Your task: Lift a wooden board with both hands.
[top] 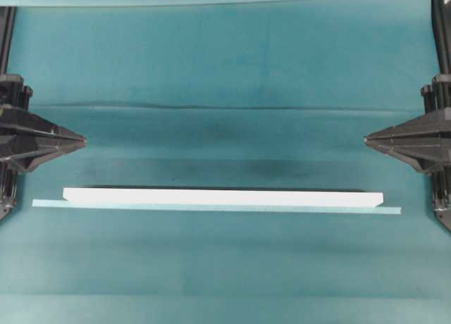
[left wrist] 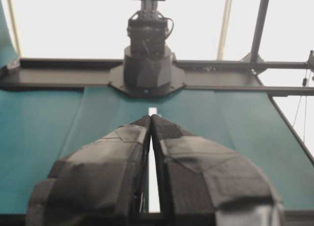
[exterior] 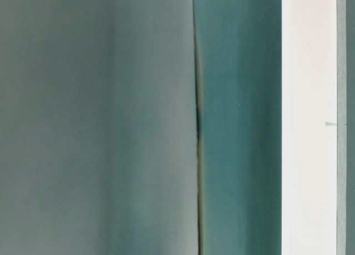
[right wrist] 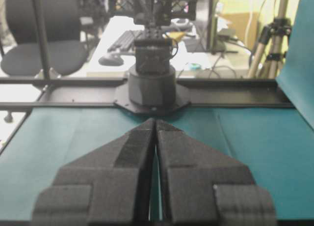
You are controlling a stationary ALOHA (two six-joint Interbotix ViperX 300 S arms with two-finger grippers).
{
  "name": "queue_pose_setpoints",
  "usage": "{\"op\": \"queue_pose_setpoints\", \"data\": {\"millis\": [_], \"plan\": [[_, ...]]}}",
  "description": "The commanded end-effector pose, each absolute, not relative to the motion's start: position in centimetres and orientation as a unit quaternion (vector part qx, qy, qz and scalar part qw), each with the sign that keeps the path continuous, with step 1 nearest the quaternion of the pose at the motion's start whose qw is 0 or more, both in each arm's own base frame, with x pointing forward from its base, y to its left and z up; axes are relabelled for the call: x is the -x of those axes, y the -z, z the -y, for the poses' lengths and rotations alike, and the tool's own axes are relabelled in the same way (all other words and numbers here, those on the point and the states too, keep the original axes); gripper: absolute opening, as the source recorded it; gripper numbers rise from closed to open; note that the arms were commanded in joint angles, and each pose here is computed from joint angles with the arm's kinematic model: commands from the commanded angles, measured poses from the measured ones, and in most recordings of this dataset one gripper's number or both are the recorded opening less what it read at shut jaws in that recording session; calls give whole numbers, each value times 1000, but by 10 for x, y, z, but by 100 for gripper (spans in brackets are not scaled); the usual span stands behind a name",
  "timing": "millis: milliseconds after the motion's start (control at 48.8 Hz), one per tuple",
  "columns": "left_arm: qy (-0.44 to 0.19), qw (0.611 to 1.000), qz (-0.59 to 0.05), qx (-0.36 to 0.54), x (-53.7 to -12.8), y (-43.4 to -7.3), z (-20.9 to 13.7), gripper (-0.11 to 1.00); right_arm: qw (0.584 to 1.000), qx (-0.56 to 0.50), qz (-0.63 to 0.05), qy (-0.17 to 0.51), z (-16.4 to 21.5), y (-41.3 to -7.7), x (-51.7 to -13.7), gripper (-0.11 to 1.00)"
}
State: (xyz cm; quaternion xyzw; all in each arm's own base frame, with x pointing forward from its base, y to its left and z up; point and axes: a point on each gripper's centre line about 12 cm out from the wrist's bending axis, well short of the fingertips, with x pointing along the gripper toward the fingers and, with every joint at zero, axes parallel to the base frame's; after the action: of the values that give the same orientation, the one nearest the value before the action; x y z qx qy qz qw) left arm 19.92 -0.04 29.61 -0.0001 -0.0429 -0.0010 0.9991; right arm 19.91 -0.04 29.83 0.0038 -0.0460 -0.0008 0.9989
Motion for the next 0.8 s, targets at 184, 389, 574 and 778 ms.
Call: {"op": "queue_pose_setpoints", "data": {"millis": [184,389,574,778], "plan": [[-7,999,-30,14,-220,-312,-3,-2,995,-84,-37,26,9,-308,-215,1],[-10,994,-108,16,-241,-322,-4,-2,981,-114,-154,30,9,-307,-232,1],[-12,980,-199,15,-266,-322,-5,-2,955,-141,-260,35,6,-290,-252,1],[-14,957,-288,15,-286,-302,-5,-2,918,-137,-371,32,1,-273,-275,1]]}}
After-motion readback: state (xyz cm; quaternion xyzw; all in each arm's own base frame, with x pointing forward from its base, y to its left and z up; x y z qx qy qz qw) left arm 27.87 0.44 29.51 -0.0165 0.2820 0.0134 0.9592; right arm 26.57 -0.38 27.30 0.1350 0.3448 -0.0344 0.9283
